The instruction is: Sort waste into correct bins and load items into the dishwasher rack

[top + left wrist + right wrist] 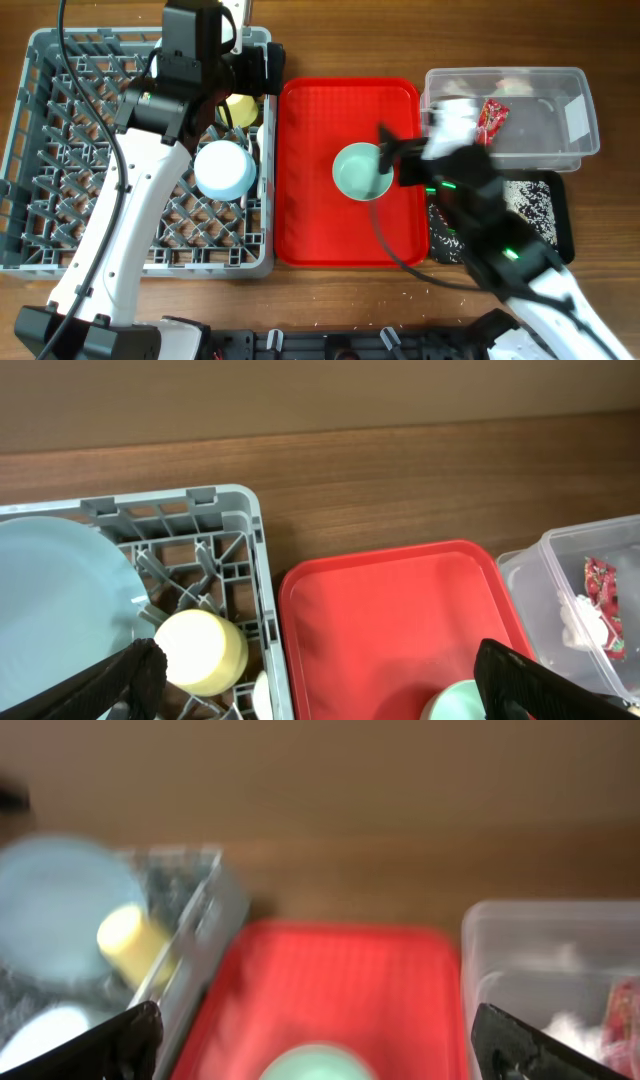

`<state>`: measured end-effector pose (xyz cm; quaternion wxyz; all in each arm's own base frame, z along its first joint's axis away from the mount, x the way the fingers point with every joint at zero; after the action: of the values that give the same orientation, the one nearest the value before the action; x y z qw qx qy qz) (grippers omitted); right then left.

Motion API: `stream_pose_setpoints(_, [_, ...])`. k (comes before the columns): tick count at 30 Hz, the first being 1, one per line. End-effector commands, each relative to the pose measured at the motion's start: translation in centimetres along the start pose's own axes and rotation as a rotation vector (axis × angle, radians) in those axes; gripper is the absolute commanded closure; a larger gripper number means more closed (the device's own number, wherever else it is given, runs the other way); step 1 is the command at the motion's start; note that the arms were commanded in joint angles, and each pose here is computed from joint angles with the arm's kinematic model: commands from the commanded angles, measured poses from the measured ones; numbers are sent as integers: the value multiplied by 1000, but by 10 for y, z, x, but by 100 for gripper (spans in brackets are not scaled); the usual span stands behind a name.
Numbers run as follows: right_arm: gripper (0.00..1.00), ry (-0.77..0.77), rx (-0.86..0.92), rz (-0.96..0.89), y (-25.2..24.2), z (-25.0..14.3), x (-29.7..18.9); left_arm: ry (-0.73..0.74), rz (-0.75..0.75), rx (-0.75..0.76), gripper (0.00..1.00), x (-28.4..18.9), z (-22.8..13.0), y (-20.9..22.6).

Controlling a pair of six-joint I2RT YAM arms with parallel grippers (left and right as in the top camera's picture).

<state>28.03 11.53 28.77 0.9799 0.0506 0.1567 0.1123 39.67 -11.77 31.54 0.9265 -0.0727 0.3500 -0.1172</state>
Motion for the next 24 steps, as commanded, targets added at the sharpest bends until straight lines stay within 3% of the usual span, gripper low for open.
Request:
stream_pose_setpoints(1, [0,-131,19,-49,-43,0,-36,-2,-12,-13,0,0,1,-2])
stream_pose_setpoints(6, [0,-369,-14,-196,-87,-9,-93,-2,-12,-14,0,0,1,-2])
stream_pose_setpoints(12, [0,-513,-42,-199,-96,-54,-97,-2,-12,-13,0,0,1,-2])
stream_pose_setpoints(16, [0,-451,-45,-185,-100,-91,-75,-2,-12,-13,0,0,1,-2])
stream_pose_setpoints(19, [0,-323,-92,-179,-102,-122,-60,-2,-12,-14,0,0,1,-1])
stream_pose_setpoints(21, [0,-309,-214,-162,-98,-123,-59,-2,-12,-13,0,0,1,-2])
stream_pose_setpoints(24, [0,-310,-225,-164,-98,-123,-59,-2,-12,-13,0,0,1,-2])
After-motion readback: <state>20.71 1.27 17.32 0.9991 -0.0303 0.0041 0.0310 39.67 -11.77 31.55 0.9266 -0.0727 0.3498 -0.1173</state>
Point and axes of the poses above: each gripper's point midway between its finger pads, its own x axis out along the fingers, its own y axis along the line the jaws close on, z = x × y, the point moved 4 cm from there along -x, back along the fingers, and after that the axes turned 5 degrees about -x, right-handed, at the moved point
